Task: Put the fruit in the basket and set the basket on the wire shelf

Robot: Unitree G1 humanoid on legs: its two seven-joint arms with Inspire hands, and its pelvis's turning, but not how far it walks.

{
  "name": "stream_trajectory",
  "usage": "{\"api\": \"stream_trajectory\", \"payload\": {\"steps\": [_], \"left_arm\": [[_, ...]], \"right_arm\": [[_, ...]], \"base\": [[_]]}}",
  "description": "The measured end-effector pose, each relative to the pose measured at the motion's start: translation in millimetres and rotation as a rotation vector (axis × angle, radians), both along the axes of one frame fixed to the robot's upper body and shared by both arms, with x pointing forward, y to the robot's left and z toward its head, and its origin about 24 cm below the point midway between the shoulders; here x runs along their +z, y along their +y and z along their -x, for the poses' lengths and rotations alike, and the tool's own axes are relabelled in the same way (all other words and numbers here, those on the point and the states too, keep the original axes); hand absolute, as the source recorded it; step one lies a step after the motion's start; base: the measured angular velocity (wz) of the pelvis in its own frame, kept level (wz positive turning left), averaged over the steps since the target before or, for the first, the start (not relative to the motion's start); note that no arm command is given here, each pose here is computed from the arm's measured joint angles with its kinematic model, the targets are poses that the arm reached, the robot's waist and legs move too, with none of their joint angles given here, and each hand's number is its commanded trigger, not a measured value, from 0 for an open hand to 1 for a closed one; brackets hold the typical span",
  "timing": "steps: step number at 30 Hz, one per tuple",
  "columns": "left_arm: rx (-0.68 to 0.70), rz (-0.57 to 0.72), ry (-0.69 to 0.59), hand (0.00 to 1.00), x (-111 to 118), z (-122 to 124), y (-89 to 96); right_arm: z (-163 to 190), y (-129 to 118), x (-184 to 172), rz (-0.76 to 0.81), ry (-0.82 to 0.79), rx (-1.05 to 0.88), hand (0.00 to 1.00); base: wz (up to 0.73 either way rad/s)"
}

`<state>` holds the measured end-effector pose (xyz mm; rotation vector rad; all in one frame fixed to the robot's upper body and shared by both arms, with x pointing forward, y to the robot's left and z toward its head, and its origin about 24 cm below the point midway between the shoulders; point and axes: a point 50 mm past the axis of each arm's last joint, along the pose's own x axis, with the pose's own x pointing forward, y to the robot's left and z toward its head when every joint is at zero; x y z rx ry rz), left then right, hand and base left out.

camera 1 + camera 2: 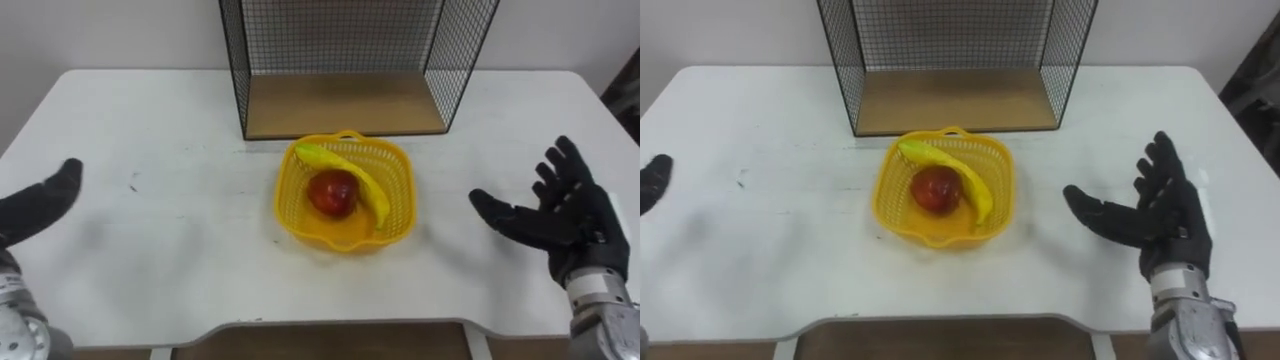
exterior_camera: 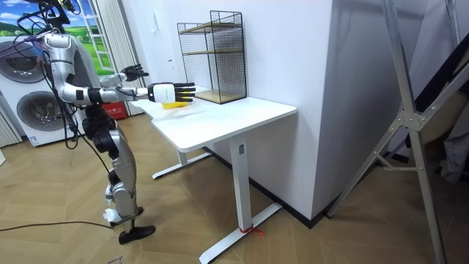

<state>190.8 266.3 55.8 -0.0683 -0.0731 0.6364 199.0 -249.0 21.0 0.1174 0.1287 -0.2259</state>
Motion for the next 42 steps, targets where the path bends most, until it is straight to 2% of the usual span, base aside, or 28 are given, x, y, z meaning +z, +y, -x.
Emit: {"api": "stream_trajectory", "payload": {"steps": [3, 8, 16, 21, 33, 42], "left_arm": [[-0.112, 0.1, -0.001, 0.0, -9, -8, -15.5], [-0.289, 0.154, 0.052, 0.0, -26, -20, -39.6], [-0.383, 0.26, 0.056, 0.0, -33, -22, -63.4], [-0.426, 0.276, 0.127, 0.0, -50, -19, -70.5], [-0.554, 0.314, 0.171, 0.0, -61, -17, -94.3], [-0.583, 0.326, 0.201, 0.0, -65, -16, -99.1]], "right_arm": [[-2, 10, -4, -0.042, 0.001, 0.046, 0.0], [-6, 25, -17, -0.076, 0.037, 0.136, 0.0], [-7, 48, -21, -0.137, 0.043, 0.234, 0.0], [-8, 60, -23, -0.18, 0.038, 0.281, 0.0], [-9, 68, -22, -0.315, 0.009, 0.3, 0.0], [-8, 77, -24, -0.388, 0.008, 0.316, 0.0]], "base": [[-0.06], [-0.02], [-0.07], [-0.11], [-0.03], [0.0]]}}
